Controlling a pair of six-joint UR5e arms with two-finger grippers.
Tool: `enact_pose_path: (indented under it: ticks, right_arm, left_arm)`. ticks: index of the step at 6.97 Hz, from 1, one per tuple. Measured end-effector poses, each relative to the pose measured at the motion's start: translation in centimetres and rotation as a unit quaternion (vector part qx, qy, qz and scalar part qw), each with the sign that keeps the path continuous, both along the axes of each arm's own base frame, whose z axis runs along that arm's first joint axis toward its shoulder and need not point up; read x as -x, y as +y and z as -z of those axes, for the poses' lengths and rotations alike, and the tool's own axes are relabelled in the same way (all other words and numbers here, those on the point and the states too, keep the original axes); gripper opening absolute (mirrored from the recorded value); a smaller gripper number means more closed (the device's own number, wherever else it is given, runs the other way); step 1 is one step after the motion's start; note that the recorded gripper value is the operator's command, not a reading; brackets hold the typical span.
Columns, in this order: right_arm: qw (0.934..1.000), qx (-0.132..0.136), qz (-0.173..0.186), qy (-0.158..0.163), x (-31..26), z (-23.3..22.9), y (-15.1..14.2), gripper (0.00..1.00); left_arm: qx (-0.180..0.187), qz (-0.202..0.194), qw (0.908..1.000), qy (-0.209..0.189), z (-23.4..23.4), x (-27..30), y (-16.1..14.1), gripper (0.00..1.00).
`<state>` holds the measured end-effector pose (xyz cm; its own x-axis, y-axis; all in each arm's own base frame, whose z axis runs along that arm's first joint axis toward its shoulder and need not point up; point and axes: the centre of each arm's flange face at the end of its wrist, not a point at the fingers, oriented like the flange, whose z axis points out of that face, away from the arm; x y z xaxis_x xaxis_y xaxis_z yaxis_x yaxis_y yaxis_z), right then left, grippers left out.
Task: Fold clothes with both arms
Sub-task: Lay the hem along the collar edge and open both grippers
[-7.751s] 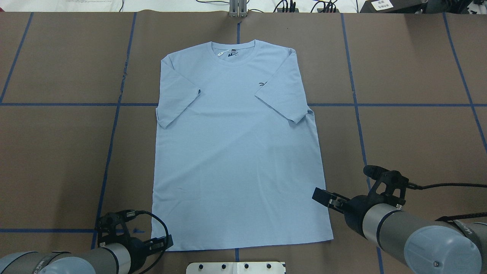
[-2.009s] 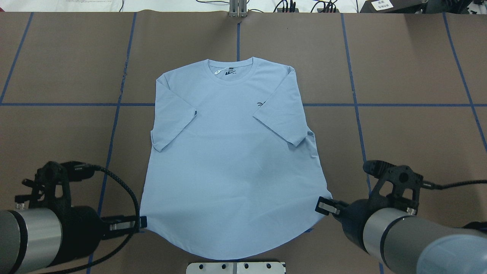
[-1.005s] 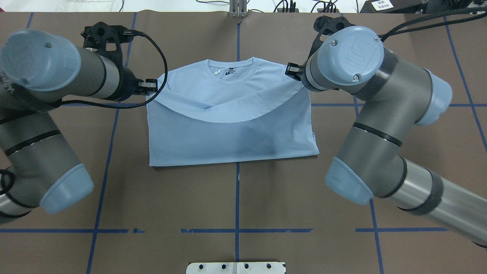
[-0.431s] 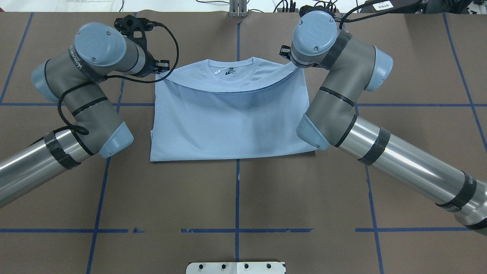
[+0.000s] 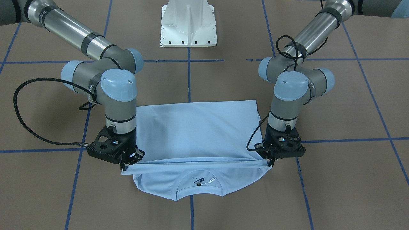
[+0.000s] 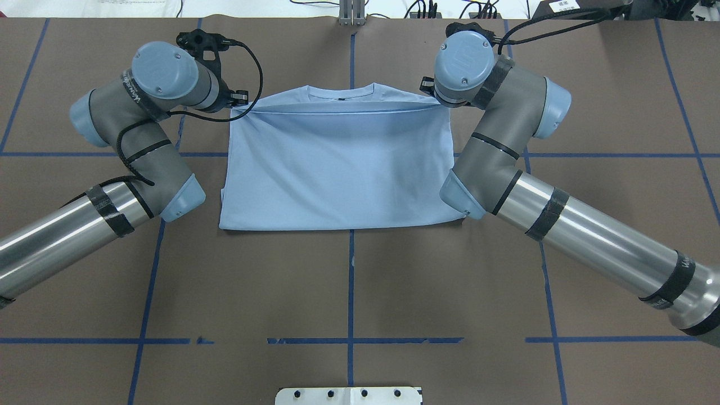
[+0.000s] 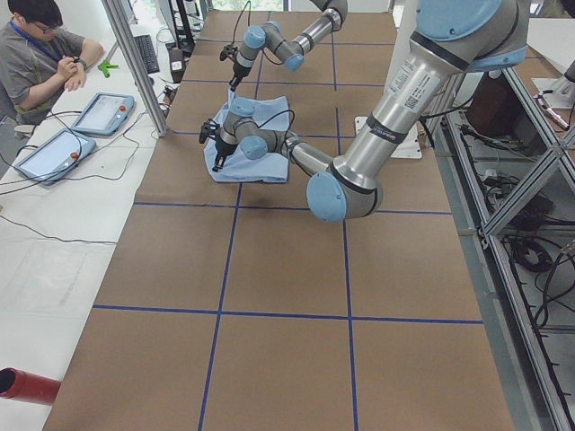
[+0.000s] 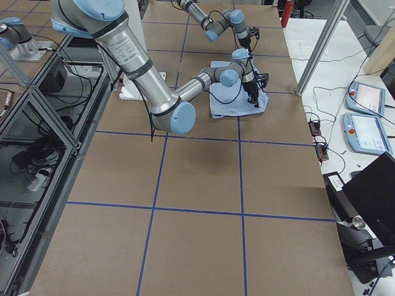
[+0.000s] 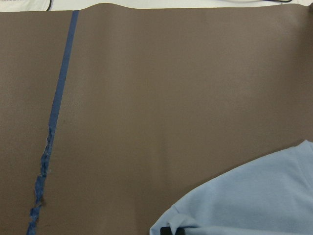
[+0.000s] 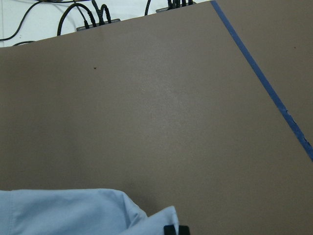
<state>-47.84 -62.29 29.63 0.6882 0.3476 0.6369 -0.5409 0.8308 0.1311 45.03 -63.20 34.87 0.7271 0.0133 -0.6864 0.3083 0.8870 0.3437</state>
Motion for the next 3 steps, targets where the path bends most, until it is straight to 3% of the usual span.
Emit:
enact_pose_path:
  ticks: [1,2,3]
  right_arm:
    - [1.0,0.002,0.0,0.003,0.12,-0.33,-0.07,0.66]
    - [1.0,0.0,0.0,0.002,0.18,-0.38,-0.08,1.0]
    - [1.0,-0.005,0.0,-0.001,0.41,-0.36,0.06,1.0]
  left_arm:
    - [-0.002,0.0,1.0,-0.001,-0.24,-0.19,-0.22,0.04]
    - [-0.004,0.0,1.0,0.0,-0.1,-0.27,-0.29,0.99]
    - [-0.008,-0.003,1.0,0.001,0.14,-0.33,-0.21,1.0]
